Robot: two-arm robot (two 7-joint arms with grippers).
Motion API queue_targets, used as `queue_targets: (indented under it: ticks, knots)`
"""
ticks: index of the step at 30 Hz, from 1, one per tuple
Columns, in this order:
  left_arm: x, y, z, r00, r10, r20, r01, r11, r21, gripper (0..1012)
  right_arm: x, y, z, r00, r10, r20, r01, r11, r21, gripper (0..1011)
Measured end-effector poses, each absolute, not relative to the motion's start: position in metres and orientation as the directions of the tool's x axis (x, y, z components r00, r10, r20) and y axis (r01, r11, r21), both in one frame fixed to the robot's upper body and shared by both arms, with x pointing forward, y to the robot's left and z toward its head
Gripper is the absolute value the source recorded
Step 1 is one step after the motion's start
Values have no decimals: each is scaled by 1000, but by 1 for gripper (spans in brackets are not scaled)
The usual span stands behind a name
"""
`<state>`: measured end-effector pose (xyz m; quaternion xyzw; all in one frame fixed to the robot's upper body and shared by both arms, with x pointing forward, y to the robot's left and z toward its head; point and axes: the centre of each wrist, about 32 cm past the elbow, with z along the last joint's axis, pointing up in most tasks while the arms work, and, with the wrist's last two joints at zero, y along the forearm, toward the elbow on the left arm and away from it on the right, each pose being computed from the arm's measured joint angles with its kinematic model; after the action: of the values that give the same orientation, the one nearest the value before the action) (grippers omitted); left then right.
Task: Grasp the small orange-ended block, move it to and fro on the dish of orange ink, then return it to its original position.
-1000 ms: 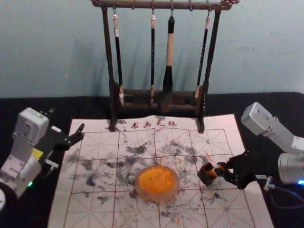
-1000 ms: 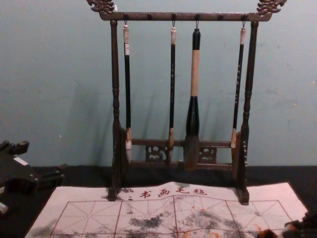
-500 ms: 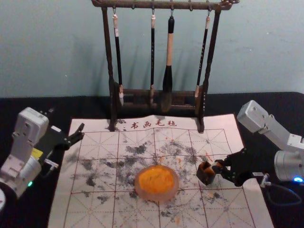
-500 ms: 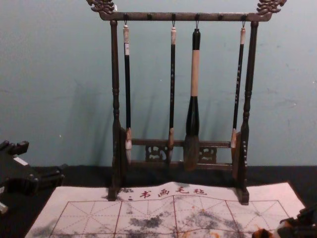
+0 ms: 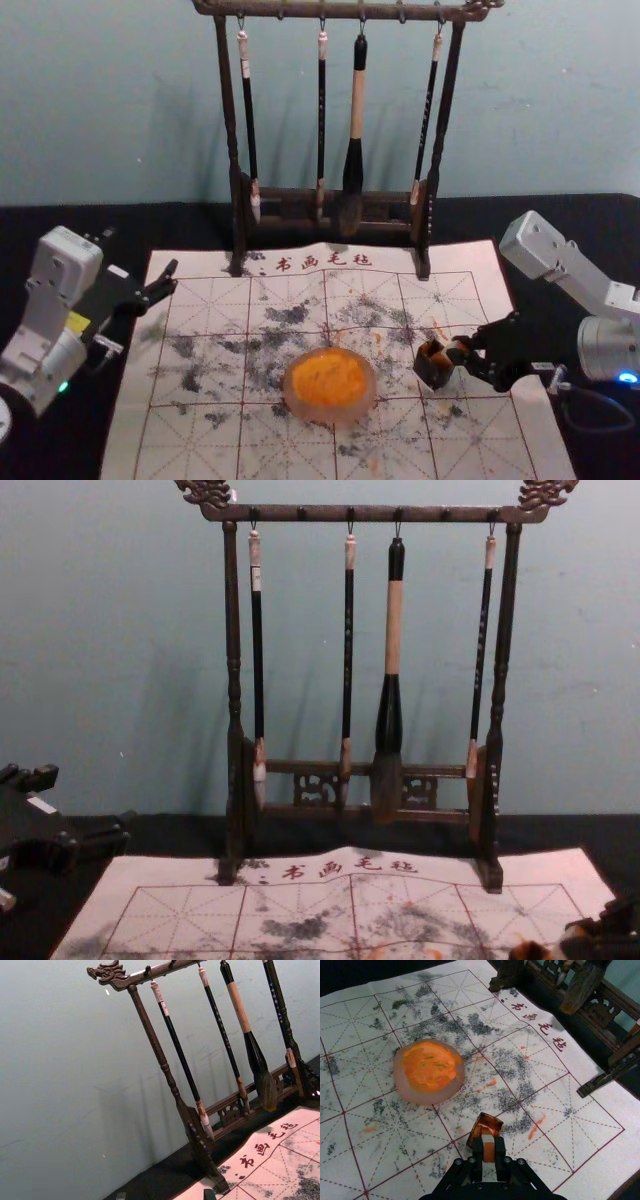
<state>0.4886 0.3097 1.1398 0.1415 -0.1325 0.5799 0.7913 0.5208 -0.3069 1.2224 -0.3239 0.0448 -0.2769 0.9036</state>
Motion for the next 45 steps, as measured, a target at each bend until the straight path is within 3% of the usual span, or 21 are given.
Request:
queue_targets:
  ticks: [11,21,25,39,45]
  knots:
    - [489,310,1140,292,880,374,-955,287,70,1001,521,-307,1222,843,-529,99,472,637,-610,132]
    - [489,310,1140,292,880,374,-955,287,70,1001,521,-307,1222,843,-529,99,472,637,-610,399]
    - [489,310,1140,292,880,374,-955,287,70,1001,521,-307,1222,843,-529,99,472,637,-609,565]
    - [489,310,1140,292,880,374,-955,287,70,1001,521,-307,1222,843,-529,98,472,637,-609,966]
    - [489,310,1140,292,880,374,-955,287,70,1001,517,-306,1224,830,-542,130,507,637,-580,1003]
